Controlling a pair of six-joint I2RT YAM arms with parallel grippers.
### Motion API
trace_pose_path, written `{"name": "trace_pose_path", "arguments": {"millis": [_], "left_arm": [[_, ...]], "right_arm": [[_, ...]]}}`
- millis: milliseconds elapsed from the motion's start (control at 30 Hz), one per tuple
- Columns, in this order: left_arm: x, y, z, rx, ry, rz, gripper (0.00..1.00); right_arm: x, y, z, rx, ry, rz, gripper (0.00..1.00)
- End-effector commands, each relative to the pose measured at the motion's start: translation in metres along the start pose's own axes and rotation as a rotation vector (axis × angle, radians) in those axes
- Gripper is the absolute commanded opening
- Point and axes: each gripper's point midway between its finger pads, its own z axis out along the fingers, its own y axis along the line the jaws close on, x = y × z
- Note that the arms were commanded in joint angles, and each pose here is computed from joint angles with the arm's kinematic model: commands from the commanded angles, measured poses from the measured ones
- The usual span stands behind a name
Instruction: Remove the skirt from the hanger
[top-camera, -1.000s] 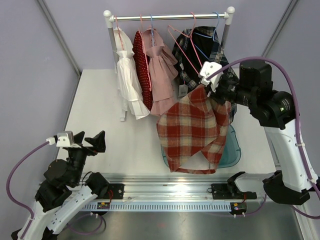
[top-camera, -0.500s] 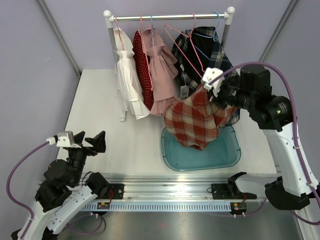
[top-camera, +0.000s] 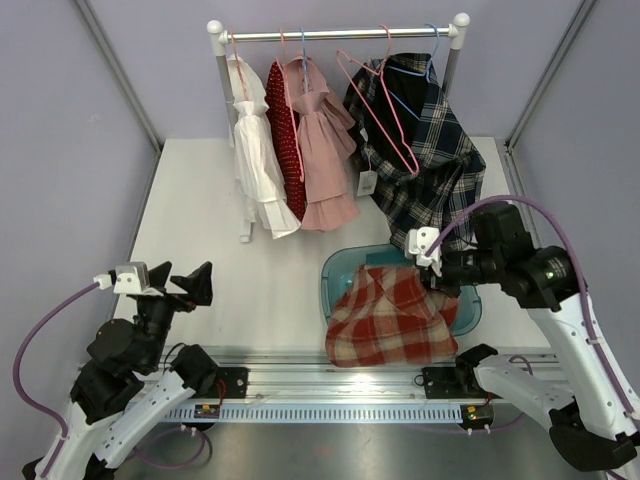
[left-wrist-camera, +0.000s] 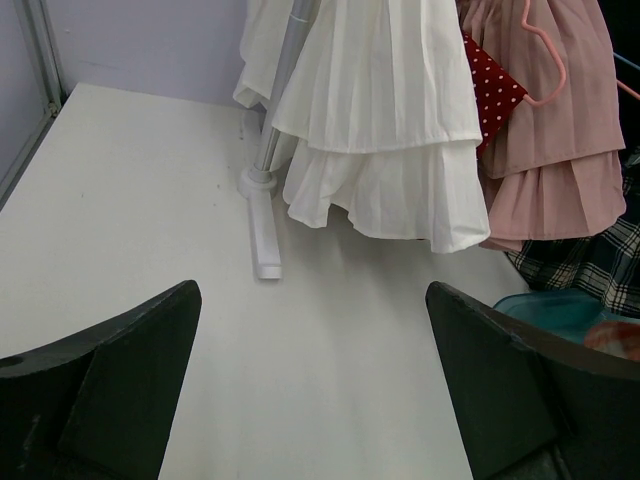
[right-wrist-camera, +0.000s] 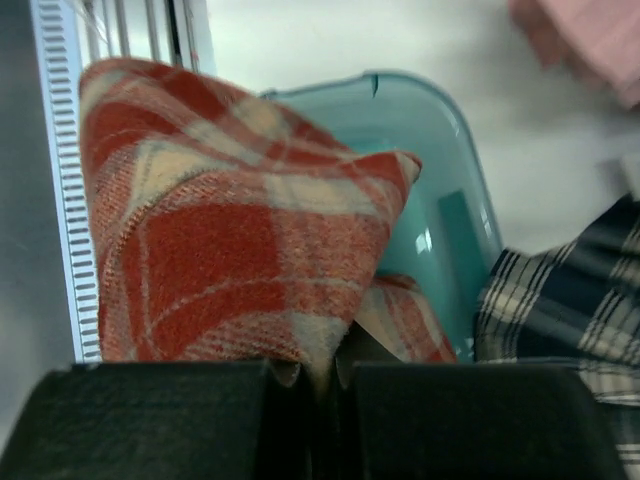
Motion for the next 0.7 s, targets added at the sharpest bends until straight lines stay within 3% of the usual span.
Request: {"name": "trace_pose_path", "arguments": {"millis": [0, 267, 433, 567, 667], "left_arm": [[-0.011, -0.005, 0.0, 0.03, -0.046, -0.018, 0.99], [-0.012, -0.006, -0.001, 0.036, -0.047, -0.021, 0.99], [-0.012, -0.006, -0.001, 0.036, -0.047, -0.021, 0.99], [-0.011, -0.007, -0.001, 0.037, -0.046, -0.019, 0.99], [-0.011, -0.007, 0.0, 0.039, -0.047, -0.018, 0.99]], "right_arm": [[0.026, -0.031, 0.016, 0.133, 0.063, 0.063, 0.0], [0.084, -0.08, 0.06, 0.279, 0.206, 0.217, 0.0], [0.152, -0.126, 0.07, 0.519, 0.426, 0.335, 0.0], [0.17, -0.142, 0.064, 0.614, 0.463, 0.363, 0.0], [0.171, -0.129, 0.07, 0.541, 0.45, 0.354, 0.0]]}}
